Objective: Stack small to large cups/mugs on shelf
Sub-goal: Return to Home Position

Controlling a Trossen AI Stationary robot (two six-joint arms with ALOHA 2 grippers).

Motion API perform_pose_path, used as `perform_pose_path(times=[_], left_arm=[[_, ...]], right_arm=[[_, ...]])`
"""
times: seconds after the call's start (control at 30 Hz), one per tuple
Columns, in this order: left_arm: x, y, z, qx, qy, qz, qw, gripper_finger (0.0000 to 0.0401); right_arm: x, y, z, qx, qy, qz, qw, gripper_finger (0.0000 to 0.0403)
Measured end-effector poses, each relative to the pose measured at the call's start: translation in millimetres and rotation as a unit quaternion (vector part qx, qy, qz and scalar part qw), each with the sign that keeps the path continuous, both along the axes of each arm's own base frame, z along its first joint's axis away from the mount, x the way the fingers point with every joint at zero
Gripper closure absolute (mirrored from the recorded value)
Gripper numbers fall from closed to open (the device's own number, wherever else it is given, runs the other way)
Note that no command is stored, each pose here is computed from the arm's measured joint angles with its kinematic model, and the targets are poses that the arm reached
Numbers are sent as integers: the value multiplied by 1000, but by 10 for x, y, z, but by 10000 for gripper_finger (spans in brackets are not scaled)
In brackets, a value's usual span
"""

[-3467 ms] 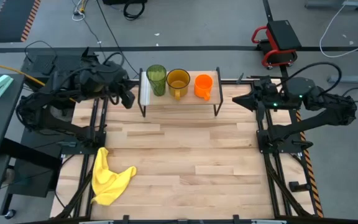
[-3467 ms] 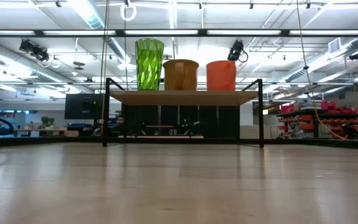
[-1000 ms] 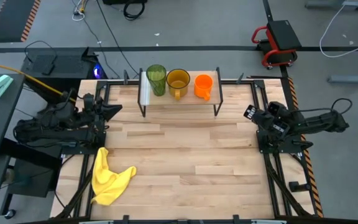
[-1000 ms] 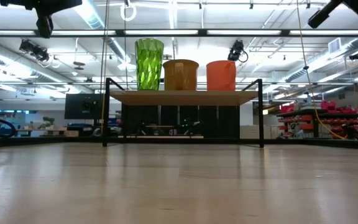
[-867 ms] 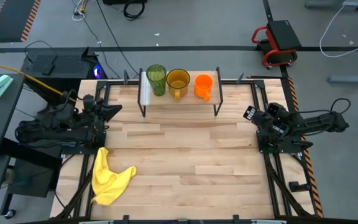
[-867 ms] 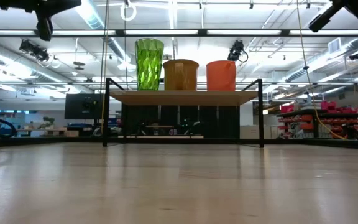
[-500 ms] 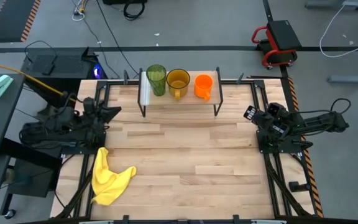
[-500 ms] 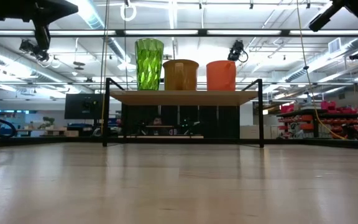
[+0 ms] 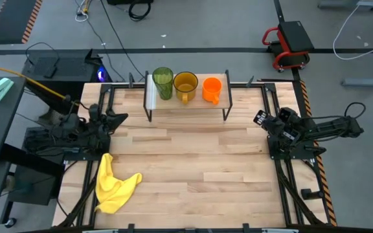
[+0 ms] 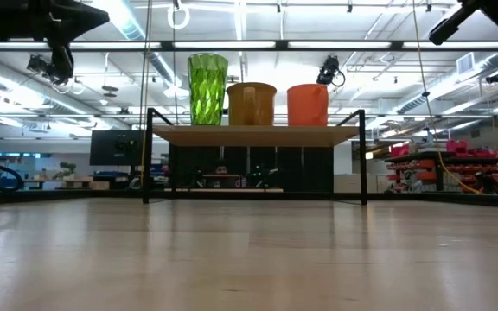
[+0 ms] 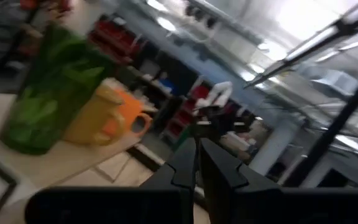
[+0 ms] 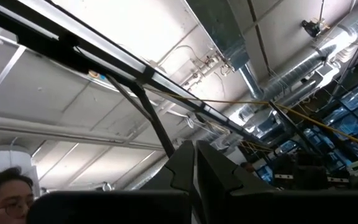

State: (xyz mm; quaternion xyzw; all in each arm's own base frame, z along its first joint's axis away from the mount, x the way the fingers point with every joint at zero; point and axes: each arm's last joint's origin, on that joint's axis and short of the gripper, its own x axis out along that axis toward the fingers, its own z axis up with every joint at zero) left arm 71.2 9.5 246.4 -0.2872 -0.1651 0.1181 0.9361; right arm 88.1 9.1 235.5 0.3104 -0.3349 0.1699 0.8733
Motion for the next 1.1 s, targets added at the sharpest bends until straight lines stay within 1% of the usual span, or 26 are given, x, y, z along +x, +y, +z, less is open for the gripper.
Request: perform_pose_path(times=[0.07,0.17,0.27,0.37,0.43,0.5,0.6,0.73,0.93,1.0,1.1], left_arm=[[36,-10,-53,10,-12,-17,1000,376],[120,-23,-231,16,-15,-40,999,378],[174,-37,-376,28,-26,-62,997,374],[220,-39,-536,27,-6,-67,997,369],[219,-39,-535,30,-11,-67,997,366],[228,-39,-563,37,6,-65,997,365],[227,-39,-564,53,11,-61,997,367],[239,-39,-615,76,44,-56,995,373],[255,-39,-721,113,110,-53,986,378],[258,-40,-754,123,129,-55,982,375],[263,-40,-764,132,137,-54,980,370]], right_arm=[[10,3,-11,-8,7,-2,1000,378],[31,14,-35,-28,21,2,999,378],[62,35,-78,-71,43,8,997,377],[95,42,-125,-102,67,-5,992,377],[121,43,-163,-119,88,-15,989,377],[152,44,-218,-134,118,-21,984,376],[199,48,-322,-159,171,-27,972,376],[244,42,-454,-196,236,-52,950,376],[264,28,-565,-251,284,-94,921,376],[268,23,-599,-260,301,-102,912,376],[271,15,-651,-264,328,-111,900,376]])
